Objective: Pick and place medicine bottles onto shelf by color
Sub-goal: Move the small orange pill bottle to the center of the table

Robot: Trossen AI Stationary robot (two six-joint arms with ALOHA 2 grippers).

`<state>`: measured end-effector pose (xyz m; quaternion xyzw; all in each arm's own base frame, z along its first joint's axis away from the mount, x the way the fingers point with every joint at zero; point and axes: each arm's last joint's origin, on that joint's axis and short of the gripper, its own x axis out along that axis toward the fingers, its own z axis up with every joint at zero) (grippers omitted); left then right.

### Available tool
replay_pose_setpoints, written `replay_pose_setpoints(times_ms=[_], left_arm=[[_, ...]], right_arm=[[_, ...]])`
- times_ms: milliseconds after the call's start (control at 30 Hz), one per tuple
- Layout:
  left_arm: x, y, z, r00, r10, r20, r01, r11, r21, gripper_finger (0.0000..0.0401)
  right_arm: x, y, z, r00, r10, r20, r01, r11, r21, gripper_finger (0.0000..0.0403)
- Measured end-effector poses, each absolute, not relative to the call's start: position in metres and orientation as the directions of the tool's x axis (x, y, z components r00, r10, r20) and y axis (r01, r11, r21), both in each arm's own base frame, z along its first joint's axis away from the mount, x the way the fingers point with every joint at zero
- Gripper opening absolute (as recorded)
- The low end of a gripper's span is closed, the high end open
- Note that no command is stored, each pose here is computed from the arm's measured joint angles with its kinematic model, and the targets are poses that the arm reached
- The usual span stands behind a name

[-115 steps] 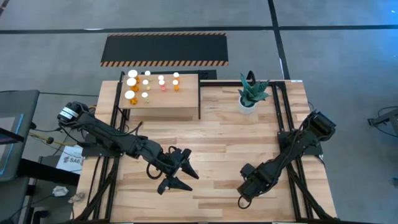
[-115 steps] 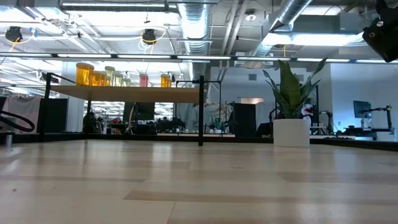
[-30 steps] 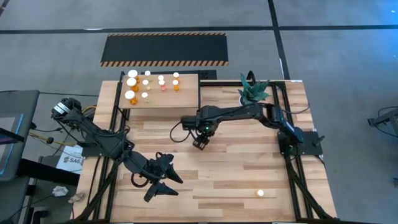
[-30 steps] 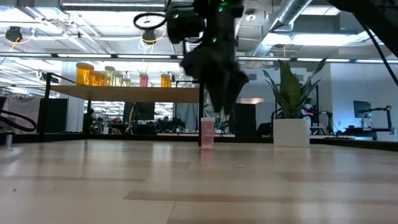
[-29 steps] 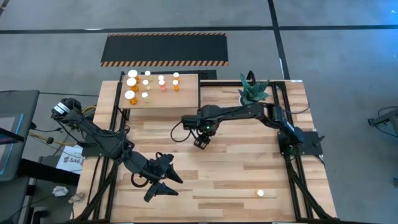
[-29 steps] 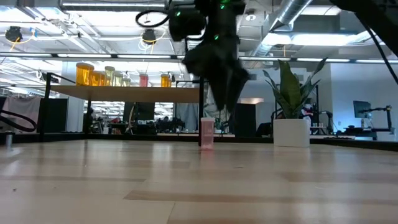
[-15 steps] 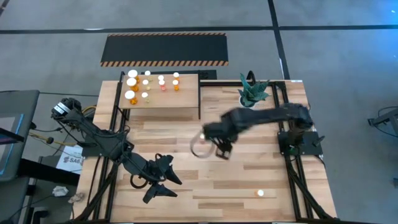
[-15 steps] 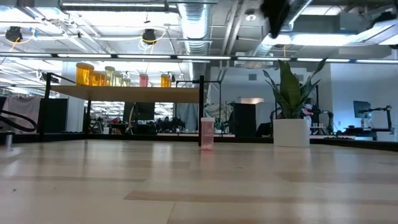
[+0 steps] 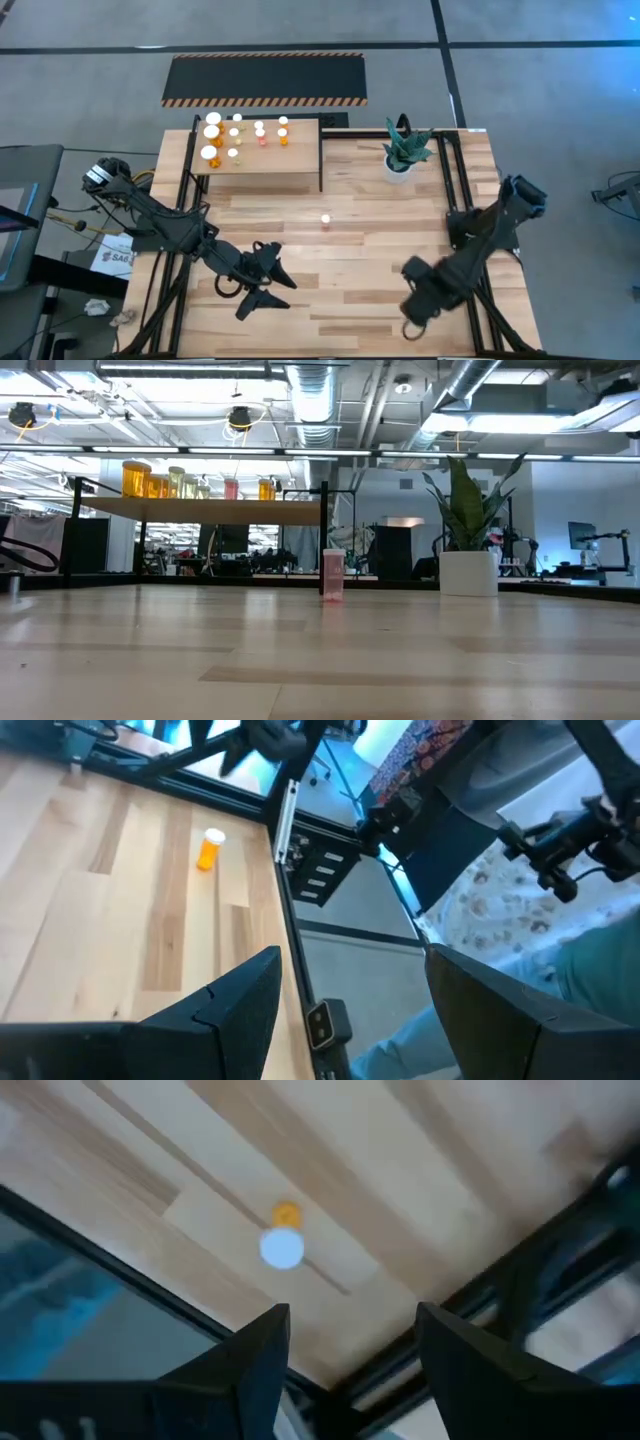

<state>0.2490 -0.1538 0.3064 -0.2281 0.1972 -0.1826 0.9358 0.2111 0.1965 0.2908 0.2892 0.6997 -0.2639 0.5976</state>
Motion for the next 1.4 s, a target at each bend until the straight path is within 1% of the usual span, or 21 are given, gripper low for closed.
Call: replay_pose_setpoints(times_ms=[133,233,300,600,800,967,1167,1400], left_arm=[[0.249,-0.153,0.306,0.853,-0.436,-0.286,0.264,0.834,-0.485,0.0238],[0.249,-0.153,0.306,0.853,-0.436,-0.285,0.268,0.837,-0.477,0.0238],[0.249,-0.154,0.307,0.854,-0.437,-0.283,0.270,0.837,-0.477,0.0238],[0.247,-0.161,0.305,0.843,-0.457,-0.285,0.290,0.831,-0.475,0.0238],[0.245,-0.162,0.304,0.837,-0.461,-0.295,0.291,0.832,-0.473,0.0238],[0.245,-0.162,0.304,0.837,-0.460,-0.296,0.291,0.832,-0.472,0.0238],[0.245,-0.162,0.304,0.840,-0.453,-0.299,0.284,0.837,-0.469,0.0238],[0.245,-0.161,0.304,0.849,-0.435,-0.299,0.272,0.846,-0.459,0.0238]], right_arm=[[0.206,0.221,0.269,-0.066,0.156,-0.986,0.787,0.616,0.045,0.0240],[0.205,0.225,0.256,-0.042,0.183,-0.982,0.826,0.559,0.069,0.0240],[0.206,0.224,0.248,-0.040,0.182,-0.982,0.838,0.542,0.067,0.0240],[0.208,0.217,0.217,-0.023,0.193,-0.981,0.851,0.519,0.082,0.0240],[0.206,0.215,0.208,-0.013,0.172,-0.985,0.862,0.501,0.076,0.0240],[0.207,0.218,0.199,0.023,0.208,-0.978,0.867,0.483,0.123,0.0240],[0.206,0.220,0.192,-0.010,0.185,-0.983,0.863,0.498,0.085,0.0240],[0.212,0.228,0.168,-0.064,0.162,-0.985,0.852,0.523,0.031,0.0239]])
